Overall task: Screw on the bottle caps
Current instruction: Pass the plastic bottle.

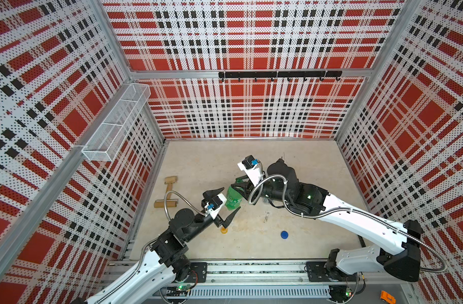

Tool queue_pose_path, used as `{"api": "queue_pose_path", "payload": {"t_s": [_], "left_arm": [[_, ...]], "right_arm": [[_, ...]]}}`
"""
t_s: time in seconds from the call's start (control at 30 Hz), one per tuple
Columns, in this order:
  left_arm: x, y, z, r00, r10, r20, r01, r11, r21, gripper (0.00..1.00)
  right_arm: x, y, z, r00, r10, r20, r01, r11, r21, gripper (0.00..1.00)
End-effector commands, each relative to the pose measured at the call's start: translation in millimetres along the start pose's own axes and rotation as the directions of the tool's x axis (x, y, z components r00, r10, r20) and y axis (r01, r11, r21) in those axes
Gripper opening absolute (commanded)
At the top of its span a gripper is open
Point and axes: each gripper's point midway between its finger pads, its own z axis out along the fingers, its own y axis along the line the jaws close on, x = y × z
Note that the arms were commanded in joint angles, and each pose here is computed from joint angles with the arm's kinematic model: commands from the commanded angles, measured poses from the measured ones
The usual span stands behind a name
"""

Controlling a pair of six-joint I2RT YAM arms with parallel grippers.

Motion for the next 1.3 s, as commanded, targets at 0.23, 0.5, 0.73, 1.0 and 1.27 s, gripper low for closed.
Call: {"api": "queue_pose_path", "payload": {"t_s": [0.23,0.5,0.73,1.0,1.27], "left_arm": [[-5.5,4.8,-0.5,1.0,-0.013,0.027,0.014,1.0,-0.029,0.93],[-3.9,-0.5,1.5,0.999,-0.03,0.021,0.03,1.0,0.002,0.86],[-4.0,-0.6,0.9,0.999,-0.032,0.024,0.032,0.999,0.002,0.83],[-3.3,-3.2,0.0,0.999,-0.038,0.026,0.037,0.999,0.016,0.8],[1.8,-5.8,0.9,0.999,-0.053,0.004,0.053,0.998,0.028,0.82]], "right_arm": [[-1.1,13.8,11.6,0.999,-0.032,0.019,0.033,0.998,-0.058,0.0],[0.2,19.6,13.9,0.999,-0.039,0.025,0.04,0.996,-0.076,0.0],[5.8,20.4,18.3,0.999,-0.043,0.012,0.043,0.996,-0.077,0.0],[10.4,16.9,21.7,0.999,-0.054,0.002,0.054,0.997,-0.053,0.0],[3.1,18.5,14.1,0.997,-0.063,0.037,0.065,0.997,-0.051,0.0]]}}
